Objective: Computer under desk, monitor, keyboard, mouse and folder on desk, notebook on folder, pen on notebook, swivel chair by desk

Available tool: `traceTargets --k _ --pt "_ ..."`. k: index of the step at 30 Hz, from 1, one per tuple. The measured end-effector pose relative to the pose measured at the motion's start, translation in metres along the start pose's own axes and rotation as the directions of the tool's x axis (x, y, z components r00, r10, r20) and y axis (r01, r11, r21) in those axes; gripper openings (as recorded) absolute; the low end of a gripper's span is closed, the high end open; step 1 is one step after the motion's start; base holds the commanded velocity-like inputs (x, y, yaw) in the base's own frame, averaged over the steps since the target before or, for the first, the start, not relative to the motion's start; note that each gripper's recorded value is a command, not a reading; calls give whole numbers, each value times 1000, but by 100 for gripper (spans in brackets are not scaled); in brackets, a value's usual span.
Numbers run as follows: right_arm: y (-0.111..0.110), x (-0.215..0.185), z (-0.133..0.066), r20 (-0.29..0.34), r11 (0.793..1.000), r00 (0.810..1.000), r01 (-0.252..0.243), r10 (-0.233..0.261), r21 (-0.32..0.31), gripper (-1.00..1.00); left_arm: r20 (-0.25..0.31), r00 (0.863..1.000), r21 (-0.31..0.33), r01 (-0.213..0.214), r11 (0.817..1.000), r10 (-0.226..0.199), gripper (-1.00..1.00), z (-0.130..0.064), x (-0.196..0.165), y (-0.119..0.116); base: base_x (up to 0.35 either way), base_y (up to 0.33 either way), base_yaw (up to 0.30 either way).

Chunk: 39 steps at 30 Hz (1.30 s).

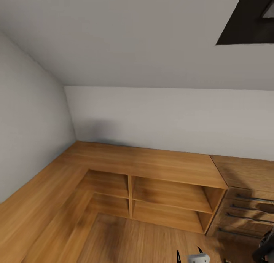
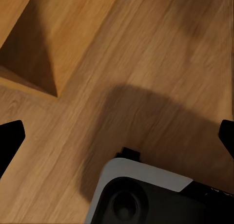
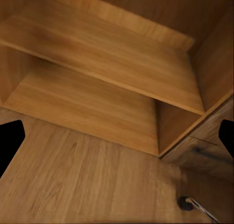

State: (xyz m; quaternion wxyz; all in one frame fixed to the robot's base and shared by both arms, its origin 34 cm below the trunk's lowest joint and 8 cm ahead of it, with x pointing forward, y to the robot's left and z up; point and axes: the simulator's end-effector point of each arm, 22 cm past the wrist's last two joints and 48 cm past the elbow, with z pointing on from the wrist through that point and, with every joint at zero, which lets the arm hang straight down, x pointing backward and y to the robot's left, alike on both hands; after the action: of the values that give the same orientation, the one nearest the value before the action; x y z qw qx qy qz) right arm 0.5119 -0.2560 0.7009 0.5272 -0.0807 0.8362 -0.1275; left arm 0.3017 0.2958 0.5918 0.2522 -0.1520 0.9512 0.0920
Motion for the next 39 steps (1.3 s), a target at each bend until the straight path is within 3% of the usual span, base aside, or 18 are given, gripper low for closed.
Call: traceTargets --k 39 --pt "1 -1 0 0 1000 1000 -3 3 3 100 0 1000 -3 2 1000 -2 100 0 0 2 1 1 -276"
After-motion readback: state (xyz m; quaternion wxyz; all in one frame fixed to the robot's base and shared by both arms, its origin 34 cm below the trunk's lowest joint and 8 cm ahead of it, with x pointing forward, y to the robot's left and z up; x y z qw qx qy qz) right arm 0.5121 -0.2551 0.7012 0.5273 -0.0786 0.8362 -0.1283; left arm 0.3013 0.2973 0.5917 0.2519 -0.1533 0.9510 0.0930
